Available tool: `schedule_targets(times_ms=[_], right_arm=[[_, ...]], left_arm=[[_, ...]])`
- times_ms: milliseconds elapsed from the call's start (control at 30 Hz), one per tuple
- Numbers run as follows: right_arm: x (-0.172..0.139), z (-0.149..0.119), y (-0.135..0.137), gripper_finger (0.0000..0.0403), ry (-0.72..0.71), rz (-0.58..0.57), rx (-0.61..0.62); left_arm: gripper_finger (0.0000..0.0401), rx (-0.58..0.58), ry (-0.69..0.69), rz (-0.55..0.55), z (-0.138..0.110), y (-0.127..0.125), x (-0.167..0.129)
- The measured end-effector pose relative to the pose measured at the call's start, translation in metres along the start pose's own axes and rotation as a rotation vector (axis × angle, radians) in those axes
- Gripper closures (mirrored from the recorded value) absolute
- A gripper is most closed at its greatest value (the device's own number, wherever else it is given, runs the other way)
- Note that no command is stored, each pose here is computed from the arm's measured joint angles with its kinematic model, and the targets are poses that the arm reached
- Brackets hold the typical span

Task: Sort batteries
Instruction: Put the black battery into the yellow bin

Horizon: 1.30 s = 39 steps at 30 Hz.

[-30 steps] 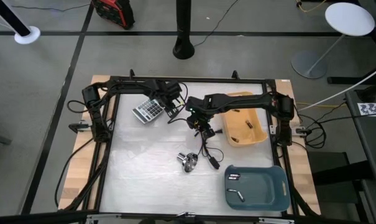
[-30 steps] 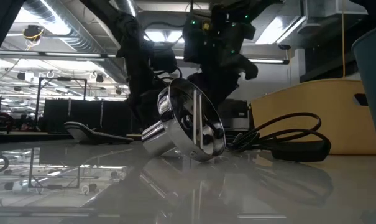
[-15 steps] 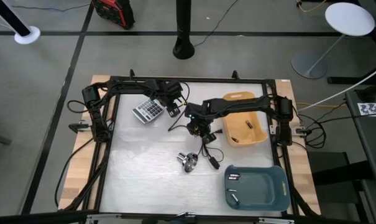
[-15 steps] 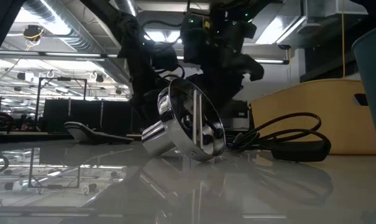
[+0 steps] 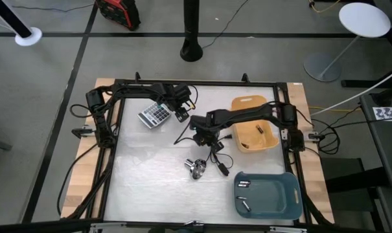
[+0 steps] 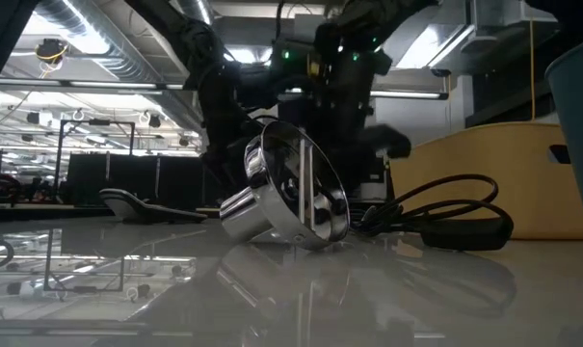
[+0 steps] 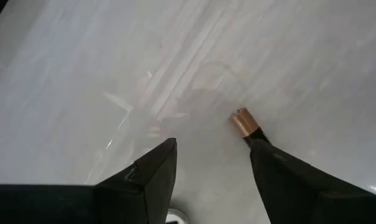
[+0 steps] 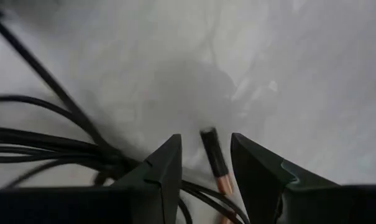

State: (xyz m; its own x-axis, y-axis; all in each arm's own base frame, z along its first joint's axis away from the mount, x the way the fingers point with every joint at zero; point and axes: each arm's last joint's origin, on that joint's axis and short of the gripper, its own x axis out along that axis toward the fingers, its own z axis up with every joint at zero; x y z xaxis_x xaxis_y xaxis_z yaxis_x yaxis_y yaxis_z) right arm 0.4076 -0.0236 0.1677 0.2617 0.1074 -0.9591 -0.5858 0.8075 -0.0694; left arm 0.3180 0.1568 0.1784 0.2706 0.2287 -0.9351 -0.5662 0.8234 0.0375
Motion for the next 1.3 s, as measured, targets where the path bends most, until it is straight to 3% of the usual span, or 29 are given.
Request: schedule_targets(times_ms=[467, 600, 867, 1100, 1300], right_arm=[[0.02, -0.005, -0.004, 0.0267, 0.108, -0.061, 0.004], [0.02, -0.005, -0.003, 0.0295, 0.11, -0.056, 0.003], [0.021, -0.005, -0.003, 0.0392, 0.101, -0.049, 0.005], [0.017, -0.002, -0.004, 0.038, 0.11, -0.038, 0.005], [0.006, 0.005, -0.008, 0.0401, 0.109, -0.04, 0.006]], left_arm=[[0.0205, 0.005, -0.005, 0.0, 0.001, 0.0, 0.0], [0.0205, 0.005, -0.005, 0.0, 0.001, 0.0, 0.0], [0.0205, 0.005, -0.006, 0.0, 0.001, 0.0, 0.0], [0.0205, -0.015, -0.013, -0.001, 0.001, 0.0, 0.0], [0.0205, -0.051, -0.026, -0.016, 0.002, -0.004, 0.0]])
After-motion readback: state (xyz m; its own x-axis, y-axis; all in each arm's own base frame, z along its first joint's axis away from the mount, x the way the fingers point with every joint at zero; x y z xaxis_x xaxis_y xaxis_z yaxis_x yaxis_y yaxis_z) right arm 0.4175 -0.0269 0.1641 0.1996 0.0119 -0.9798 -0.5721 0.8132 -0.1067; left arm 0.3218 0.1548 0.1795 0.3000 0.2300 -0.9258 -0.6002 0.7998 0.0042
